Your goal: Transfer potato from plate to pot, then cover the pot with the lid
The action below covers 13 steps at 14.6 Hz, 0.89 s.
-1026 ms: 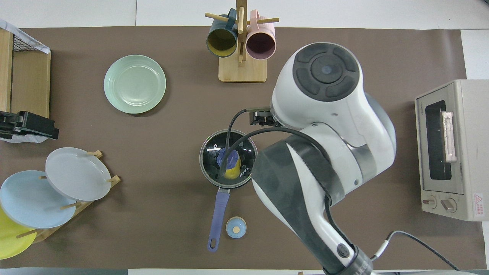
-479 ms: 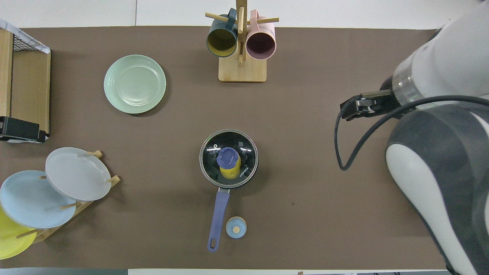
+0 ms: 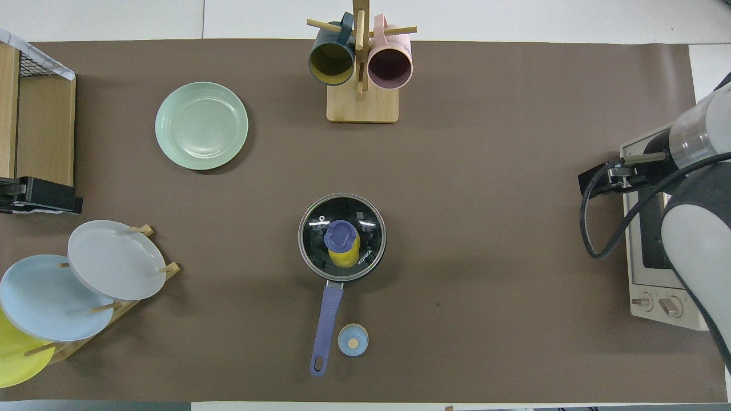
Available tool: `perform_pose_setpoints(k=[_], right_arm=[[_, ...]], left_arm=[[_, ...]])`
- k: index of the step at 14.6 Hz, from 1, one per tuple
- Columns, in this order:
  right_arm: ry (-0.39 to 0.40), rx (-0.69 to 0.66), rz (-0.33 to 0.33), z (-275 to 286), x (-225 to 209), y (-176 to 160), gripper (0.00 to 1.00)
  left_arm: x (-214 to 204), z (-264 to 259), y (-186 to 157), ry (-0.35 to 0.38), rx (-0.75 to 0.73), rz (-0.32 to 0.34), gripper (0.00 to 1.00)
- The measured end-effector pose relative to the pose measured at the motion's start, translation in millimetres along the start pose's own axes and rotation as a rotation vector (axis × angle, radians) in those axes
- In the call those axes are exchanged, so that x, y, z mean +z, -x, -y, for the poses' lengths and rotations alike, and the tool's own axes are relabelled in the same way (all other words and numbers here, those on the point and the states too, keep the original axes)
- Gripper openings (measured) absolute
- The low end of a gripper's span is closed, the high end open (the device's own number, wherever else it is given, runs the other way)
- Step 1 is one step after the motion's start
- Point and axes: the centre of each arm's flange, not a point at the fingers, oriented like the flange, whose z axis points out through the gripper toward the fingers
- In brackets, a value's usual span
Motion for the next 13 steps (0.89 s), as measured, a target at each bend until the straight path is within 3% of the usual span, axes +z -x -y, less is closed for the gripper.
perform_pose_setpoints(k=[3,13], right_arm=[[-0.014,-0.003,-0.019,-25.3,4.7,-3.1,1.0],[-0.012,-0.029,-0.03,-11.7,-0.2,-1.0,1.0]], left_arm=[[9.0,0.2,-3.8,0.0,-0.003,0.018,1.0],[15.1,-3.3,-6.6,0.001,-0.093,0.017,1.0]])
